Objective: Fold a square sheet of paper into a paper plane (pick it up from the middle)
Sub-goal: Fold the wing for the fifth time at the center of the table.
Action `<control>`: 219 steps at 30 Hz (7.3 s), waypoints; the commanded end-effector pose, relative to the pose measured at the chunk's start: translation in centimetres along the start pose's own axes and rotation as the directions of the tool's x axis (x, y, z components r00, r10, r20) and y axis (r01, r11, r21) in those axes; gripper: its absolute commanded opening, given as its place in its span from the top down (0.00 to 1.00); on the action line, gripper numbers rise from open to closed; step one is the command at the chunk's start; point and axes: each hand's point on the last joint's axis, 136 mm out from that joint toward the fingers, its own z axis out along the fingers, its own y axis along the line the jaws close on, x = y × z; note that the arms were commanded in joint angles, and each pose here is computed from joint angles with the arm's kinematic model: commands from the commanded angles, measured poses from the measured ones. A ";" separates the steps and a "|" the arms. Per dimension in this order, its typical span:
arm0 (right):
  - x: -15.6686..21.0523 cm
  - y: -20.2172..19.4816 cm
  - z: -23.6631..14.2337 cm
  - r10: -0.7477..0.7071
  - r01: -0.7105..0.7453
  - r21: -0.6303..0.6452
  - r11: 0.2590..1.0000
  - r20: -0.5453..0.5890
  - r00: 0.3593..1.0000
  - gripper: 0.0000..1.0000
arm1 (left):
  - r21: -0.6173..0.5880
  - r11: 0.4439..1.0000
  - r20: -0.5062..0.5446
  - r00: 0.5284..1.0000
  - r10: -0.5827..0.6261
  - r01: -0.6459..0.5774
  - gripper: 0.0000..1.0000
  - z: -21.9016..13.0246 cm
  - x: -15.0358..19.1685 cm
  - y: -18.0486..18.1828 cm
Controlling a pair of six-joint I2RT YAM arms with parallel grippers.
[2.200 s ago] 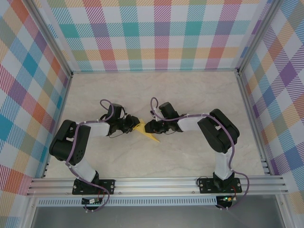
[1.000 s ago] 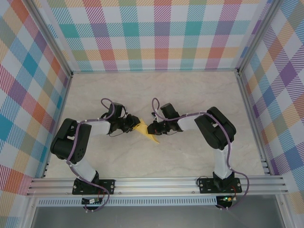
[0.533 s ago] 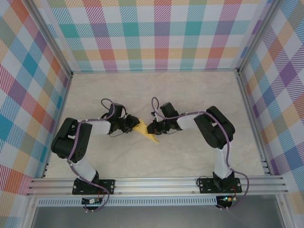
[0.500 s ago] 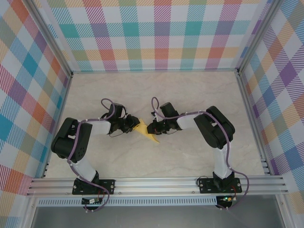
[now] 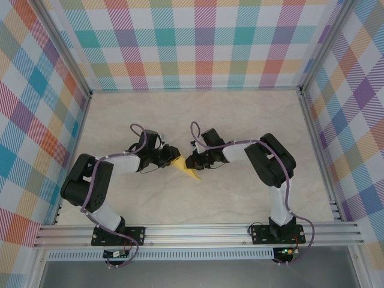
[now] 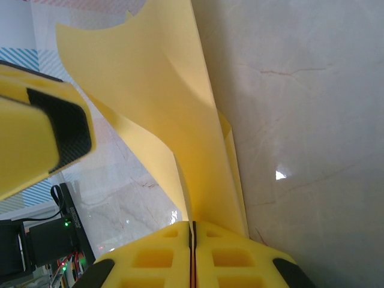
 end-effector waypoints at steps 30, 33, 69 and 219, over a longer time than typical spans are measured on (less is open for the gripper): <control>0.9 -1.9 0.9 0.045 -0.042 0.042 0.998 -0.062 0.997 0.92 | -0.115 0.993 -0.037 0.999 0.023 -0.027 0.79 2.0 0.8 3.5; 0.9 -1.7 0.9 0.042 -0.040 0.039 0.998 -0.063 0.997 0.91 | -0.125 0.992 -0.042 0.999 0.016 -0.021 0.80 2.1 0.8 3.8; 4.2 0.4 -2.8 0.060 -0.054 0.050 0.997 -0.109 0.992 0.83 | -0.149 0.989 -0.033 0.999 0.001 -0.006 0.80 1.8 1.0 4.4; 8.1 -1.8 -1.4 -0.028 0.119 0.268 0.956 -0.320 0.947 0.86 | -0.222 0.975 -0.042 0.999 -0.022 0.012 0.81 1.8 0.8 5.1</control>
